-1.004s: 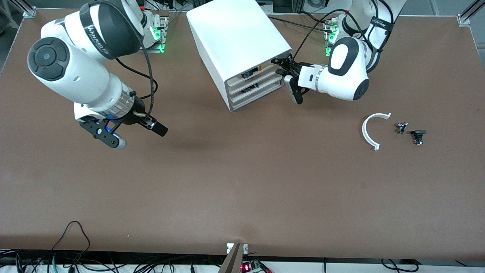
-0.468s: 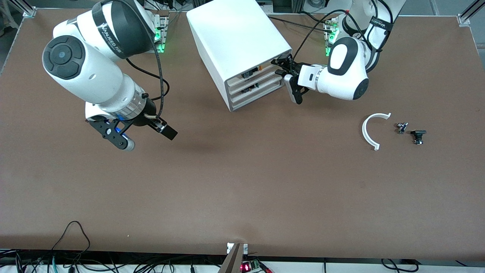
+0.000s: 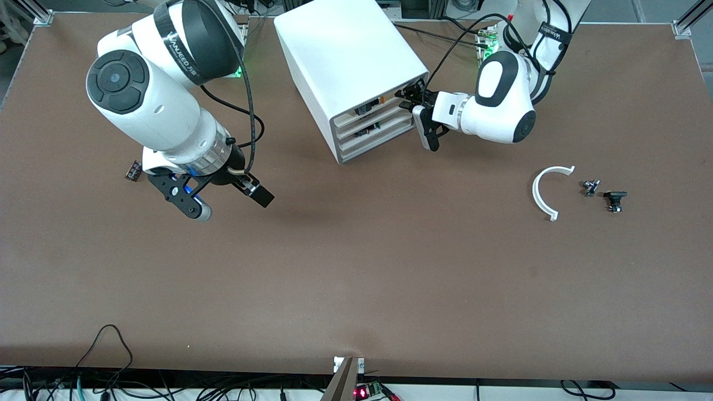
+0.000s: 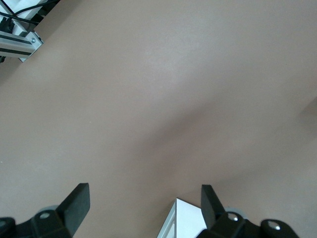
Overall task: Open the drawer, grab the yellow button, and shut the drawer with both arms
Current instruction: 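Pull the drawer open with the left gripper, then grasp the orange button with the right gripper while the left gripper withdraws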
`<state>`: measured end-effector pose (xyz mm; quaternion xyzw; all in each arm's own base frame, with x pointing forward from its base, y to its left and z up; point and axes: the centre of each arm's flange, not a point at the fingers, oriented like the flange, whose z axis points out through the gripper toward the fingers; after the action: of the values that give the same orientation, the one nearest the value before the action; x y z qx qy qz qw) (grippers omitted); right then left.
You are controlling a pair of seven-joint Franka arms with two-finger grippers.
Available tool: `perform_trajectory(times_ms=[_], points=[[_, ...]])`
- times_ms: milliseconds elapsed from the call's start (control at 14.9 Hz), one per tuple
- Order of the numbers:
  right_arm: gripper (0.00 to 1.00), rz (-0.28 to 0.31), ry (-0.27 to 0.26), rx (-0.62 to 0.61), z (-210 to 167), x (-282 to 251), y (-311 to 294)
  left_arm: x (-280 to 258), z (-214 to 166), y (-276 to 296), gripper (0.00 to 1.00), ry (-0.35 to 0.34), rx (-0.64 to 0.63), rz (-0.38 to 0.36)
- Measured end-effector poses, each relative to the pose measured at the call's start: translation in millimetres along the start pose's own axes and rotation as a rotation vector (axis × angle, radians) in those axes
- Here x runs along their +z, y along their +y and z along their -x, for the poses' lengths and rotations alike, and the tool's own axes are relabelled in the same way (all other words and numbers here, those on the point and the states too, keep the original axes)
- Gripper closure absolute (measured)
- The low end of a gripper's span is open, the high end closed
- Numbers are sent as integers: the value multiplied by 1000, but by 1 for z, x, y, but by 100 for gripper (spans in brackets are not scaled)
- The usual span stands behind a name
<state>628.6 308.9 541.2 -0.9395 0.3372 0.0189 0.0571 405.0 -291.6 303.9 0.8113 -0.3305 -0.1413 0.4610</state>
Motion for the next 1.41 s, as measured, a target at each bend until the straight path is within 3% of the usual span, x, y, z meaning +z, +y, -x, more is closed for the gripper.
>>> perform_trajectory(times_ms=[67,134,736,1004,1405], points=[[0,-1,1,6,1,0,-1,-1,0,1,85,2,9,7],[0,-1,0,15,2,0,-1,-1,0,1,88,2,25,7],[0,-7,1,65,28,14,-21,-24,16,-22,88,11,8,63],[0,-20,5,79,38,17,-28,-66,11,-35,88,68,10,32],[0,-56,16,106,46,15,-35,-88,8,-44,88,65,23,1]])
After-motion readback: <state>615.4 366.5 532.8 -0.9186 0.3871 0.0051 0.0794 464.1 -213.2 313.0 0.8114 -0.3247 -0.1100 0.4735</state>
